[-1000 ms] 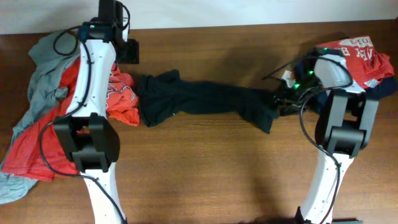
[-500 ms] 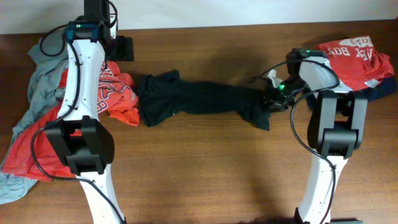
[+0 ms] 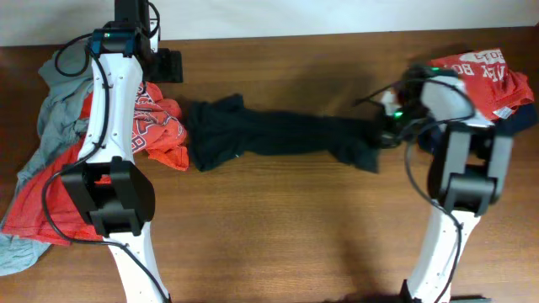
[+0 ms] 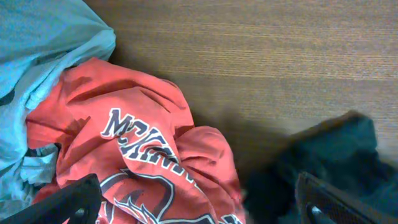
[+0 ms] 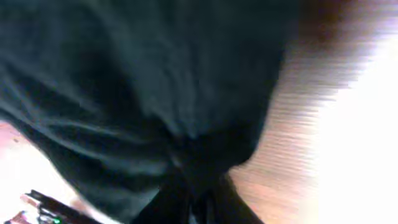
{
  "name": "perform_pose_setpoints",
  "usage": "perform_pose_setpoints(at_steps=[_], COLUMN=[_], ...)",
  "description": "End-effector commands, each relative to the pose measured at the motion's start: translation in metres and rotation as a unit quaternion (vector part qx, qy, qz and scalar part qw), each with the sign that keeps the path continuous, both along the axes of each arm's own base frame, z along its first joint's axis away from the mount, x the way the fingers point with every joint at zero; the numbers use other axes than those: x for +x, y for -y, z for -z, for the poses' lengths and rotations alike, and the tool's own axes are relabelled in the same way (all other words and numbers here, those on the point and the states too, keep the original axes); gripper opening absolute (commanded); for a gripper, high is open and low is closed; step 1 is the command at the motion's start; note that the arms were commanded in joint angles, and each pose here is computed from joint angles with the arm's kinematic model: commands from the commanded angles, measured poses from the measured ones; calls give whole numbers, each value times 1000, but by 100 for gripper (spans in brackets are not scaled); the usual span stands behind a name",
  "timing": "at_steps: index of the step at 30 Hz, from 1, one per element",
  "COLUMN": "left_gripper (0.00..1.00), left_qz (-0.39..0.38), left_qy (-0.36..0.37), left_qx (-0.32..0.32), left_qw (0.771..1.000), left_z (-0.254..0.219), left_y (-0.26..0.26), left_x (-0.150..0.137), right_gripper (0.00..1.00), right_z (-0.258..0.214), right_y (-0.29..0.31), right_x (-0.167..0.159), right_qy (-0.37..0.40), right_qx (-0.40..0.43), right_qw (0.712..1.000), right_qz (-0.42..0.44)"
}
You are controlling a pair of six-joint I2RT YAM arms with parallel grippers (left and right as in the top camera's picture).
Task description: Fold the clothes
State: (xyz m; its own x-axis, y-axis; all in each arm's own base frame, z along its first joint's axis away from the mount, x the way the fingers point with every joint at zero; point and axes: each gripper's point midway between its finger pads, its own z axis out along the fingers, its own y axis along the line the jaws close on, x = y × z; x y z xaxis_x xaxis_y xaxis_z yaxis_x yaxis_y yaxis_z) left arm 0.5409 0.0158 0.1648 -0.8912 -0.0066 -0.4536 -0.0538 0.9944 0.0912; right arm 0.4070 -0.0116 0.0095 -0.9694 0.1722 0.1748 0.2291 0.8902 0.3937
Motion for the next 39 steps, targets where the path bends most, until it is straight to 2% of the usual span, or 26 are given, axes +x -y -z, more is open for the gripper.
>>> perform_pose_setpoints(at_steps=[1, 6, 11, 22, 31, 33, 34, 37, 39], left_gripper=[99, 99, 99, 99, 99, 99, 99, 99, 99], left_qz=[-1, -1, 0, 0, 0, 0, 0, 1, 1], left_qy=[27, 29, 28, 26, 25, 25, 24, 20, 18], left_qx=[-4, -4, -4, -4, -4, -4, -5, -6, -6], left_qw=[1000, 1000, 1000, 1000, 1000, 1000, 1000, 1000, 1000], left_z=[-25, -25, -25, -24, -24, -24, -24, -23, -22], left_y=[0, 0, 0, 0, 1, 1, 1, 1, 1], left_x=[1, 1, 1, 0, 0, -1, -1, -3, -3], right_gripper=[4, 4, 4, 4, 6, 13, 20, 54, 68], right_z=[-17, -56, -83, -85, -78, -73, -71, -65, -66], right_y=[49, 66, 44, -73, -154, -165, -170, -183, -187], right_x=[13, 26, 38, 50, 43, 43, 43, 44, 45], right_qy=[19, 56, 81, 110, 133, 135, 137, 143, 149], right_qx=[-40, -46, -50, -53, -66, -72, -74, -72, -71], right_qw=[998, 997, 995, 983, 963, 959, 958, 954, 953], right_qz=[40, 27, -12, -139, -225, -237, -241, -253, -255])
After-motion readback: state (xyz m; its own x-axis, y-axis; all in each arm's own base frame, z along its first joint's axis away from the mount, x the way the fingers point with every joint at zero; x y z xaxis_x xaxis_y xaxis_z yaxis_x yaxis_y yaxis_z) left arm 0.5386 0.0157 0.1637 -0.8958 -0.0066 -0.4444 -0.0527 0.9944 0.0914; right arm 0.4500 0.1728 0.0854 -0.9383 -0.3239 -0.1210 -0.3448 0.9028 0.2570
